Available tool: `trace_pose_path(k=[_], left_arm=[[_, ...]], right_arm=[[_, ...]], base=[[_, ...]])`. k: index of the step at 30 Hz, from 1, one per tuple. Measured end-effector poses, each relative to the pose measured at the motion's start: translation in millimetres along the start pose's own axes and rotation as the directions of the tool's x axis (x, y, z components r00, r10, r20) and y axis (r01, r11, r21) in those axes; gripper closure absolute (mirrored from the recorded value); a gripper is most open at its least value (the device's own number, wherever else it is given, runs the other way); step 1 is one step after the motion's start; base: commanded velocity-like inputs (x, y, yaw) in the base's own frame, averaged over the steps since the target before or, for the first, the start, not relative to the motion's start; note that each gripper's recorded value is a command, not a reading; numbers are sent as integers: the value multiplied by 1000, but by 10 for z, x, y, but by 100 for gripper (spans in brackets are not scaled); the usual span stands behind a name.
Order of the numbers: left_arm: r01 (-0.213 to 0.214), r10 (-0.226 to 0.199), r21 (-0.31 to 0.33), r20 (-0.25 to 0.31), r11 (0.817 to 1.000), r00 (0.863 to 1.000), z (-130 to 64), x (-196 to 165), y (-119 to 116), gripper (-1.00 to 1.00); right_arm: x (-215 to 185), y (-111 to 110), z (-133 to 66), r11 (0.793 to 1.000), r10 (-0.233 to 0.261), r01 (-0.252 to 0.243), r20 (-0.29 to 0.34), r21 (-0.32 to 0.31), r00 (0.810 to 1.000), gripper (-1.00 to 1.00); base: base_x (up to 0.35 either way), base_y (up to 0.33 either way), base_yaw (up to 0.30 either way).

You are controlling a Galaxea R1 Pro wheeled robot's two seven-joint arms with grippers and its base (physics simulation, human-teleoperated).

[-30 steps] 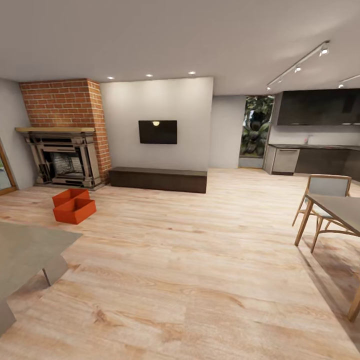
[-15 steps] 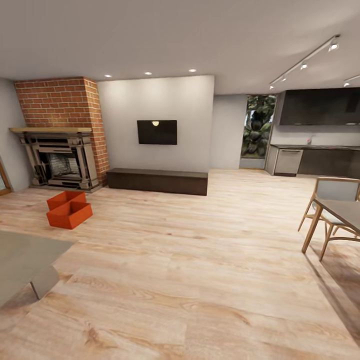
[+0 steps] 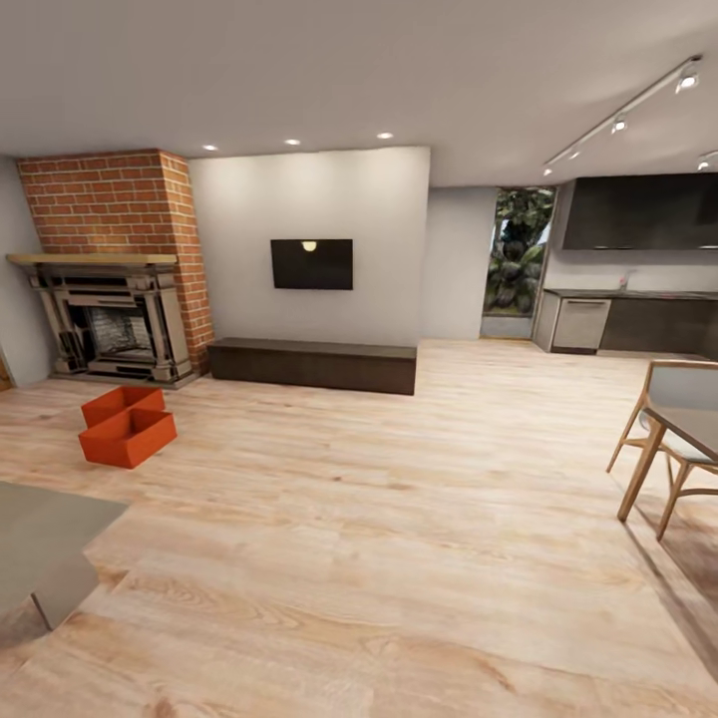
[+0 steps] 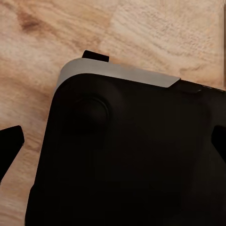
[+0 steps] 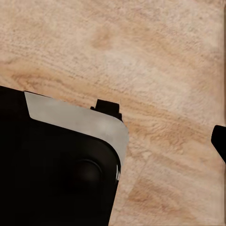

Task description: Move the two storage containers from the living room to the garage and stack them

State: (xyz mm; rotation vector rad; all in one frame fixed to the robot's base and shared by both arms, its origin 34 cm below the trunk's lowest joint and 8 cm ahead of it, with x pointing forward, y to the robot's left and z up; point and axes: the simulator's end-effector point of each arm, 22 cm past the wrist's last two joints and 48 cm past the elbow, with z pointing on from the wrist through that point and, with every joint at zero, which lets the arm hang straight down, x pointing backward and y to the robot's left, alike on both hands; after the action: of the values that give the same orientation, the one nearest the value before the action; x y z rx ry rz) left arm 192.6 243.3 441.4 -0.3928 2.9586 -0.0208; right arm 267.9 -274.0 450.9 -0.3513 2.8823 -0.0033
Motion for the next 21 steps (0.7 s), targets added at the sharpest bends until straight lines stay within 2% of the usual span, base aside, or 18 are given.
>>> trace_pose_path(k=[9, 16, 17, 21], left_arm=[[0, 0, 0, 0, 1000, 1000, 0, 1, 0, -100], [-1, 1, 0, 6, 1000, 1000, 0, -20, -1, -100], [-2, 2, 0, 10, 1000, 1000, 1, -38, -3, -100], [0, 0, 0, 87, 1000, 996, 0, -422, -6, -100]], right_arm=[[-5, -5, 0, 1000, 12, -12, 3, 2, 1000, -100], [-6, -13, -1, 1000, -1, 1, 3, 2, 1000, -100], [-6, -14, -1, 1000, -1, 1, 4, 2, 1000, -100], [-6, -35, -2, 1000, -1, 1, 5, 5, 1000, -100]], base=[[325, 0, 0], [325, 0, 0], [325, 0, 0], [325, 0, 0]])
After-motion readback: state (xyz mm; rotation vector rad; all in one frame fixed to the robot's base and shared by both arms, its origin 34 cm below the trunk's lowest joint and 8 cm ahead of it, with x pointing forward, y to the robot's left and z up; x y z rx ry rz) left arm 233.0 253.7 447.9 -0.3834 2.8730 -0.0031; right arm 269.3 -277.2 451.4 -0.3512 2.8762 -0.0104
